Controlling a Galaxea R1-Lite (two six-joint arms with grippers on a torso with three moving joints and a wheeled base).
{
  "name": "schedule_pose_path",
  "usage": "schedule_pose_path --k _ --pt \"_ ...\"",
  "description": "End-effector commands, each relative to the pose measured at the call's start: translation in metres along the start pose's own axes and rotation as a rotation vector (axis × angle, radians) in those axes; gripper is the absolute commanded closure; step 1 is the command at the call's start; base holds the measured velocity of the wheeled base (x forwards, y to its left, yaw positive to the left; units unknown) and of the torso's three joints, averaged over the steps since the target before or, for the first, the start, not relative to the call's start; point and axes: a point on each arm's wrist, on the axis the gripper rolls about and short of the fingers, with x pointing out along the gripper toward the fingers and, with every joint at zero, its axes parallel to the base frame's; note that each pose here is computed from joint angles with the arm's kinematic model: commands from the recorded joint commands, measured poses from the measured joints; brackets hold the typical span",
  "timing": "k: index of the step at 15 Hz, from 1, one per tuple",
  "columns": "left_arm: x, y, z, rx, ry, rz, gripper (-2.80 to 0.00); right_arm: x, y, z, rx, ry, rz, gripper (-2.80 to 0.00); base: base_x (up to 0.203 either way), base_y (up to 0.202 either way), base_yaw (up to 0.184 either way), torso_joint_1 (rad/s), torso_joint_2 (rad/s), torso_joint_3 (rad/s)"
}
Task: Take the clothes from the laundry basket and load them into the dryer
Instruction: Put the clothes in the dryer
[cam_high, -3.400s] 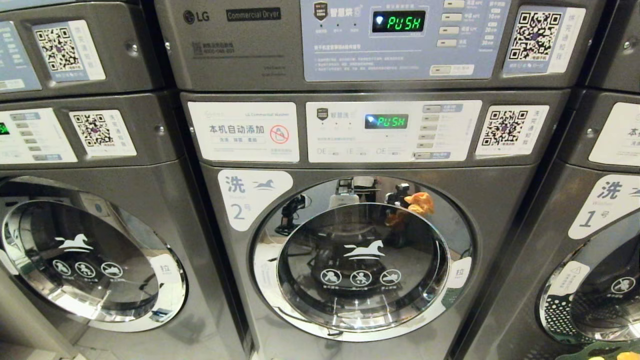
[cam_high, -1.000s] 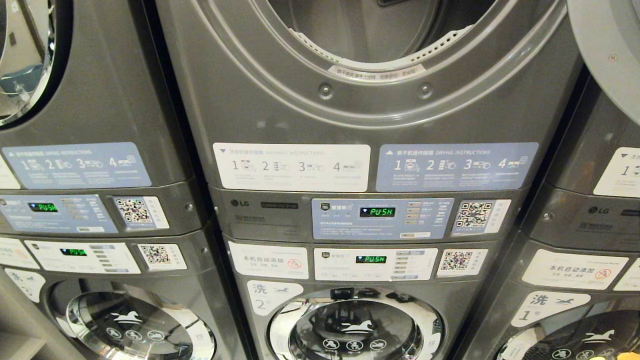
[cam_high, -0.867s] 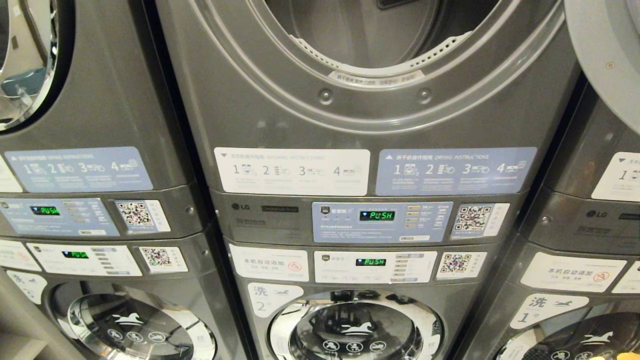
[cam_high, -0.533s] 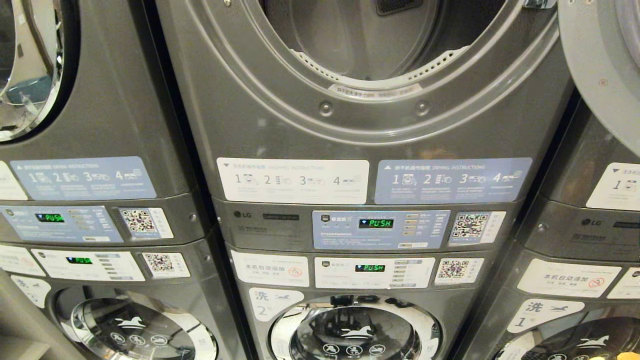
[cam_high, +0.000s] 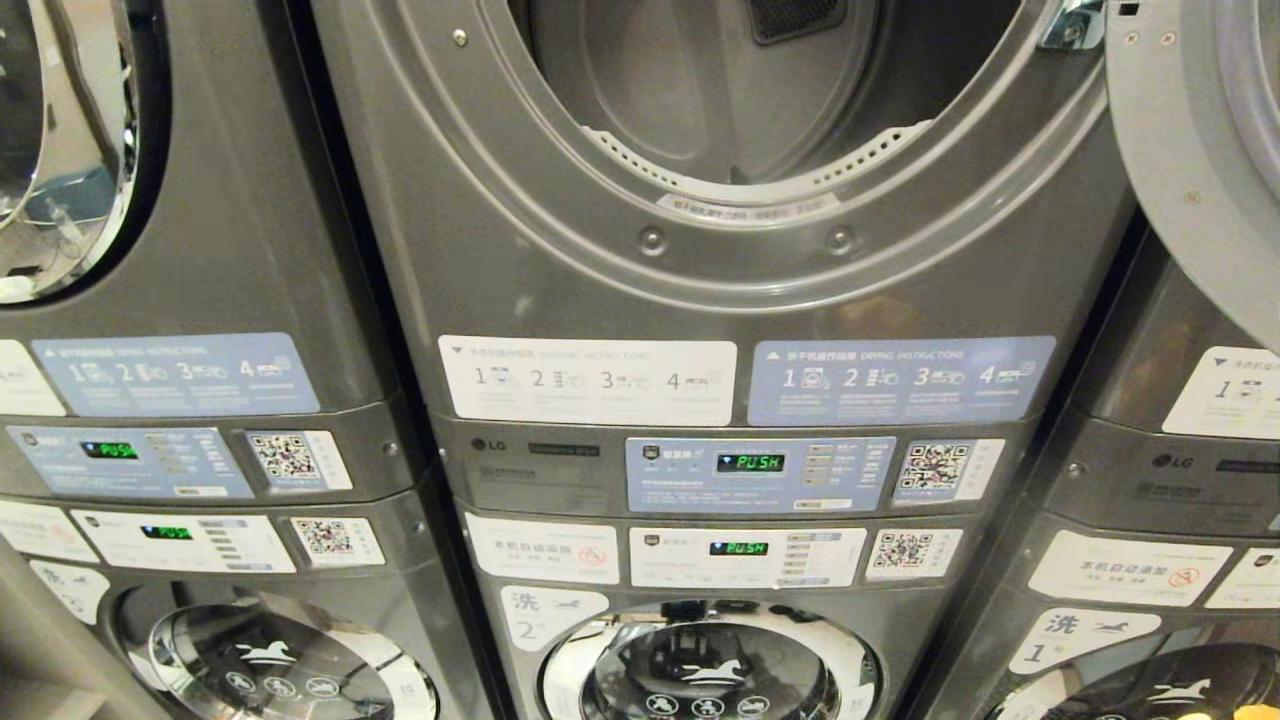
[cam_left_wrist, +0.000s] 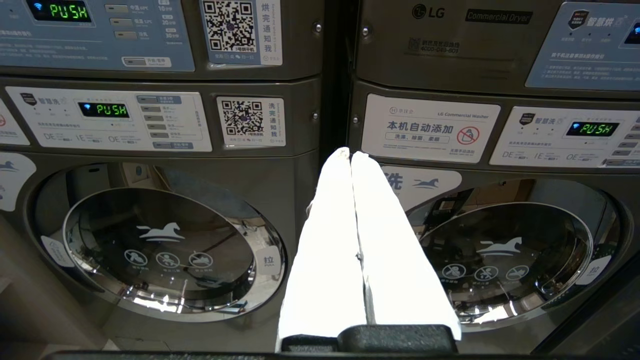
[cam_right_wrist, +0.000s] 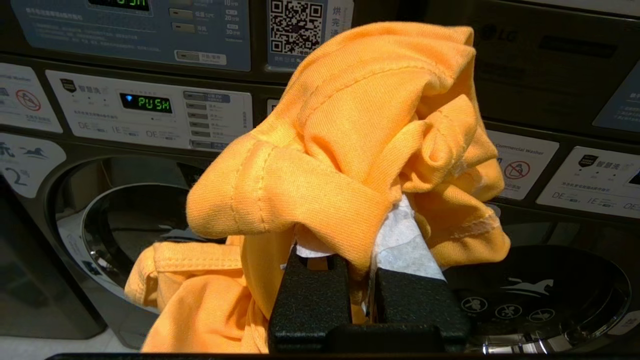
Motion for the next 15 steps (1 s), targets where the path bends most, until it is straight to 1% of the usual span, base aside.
schedule_pose_path --k 1,15 --pt "-0.0001 0.0000 -0.0001 0.000 -0.002 0.000 0.00 -0.0001 0.0000 0.0001 0.002 -0.002 0.000 0.00 0.000 0.000 0.000 0.093 -0.18 -0.090" --pt "0.0000 0.0000 -0.0005 0.000 -0.001 -0.001 0.00 -0.0001 0.0000 0.0002 -0.001 -0.003 0.002 0.00 0.000 0.000 0.000 0.072 -0.14 -0.071"
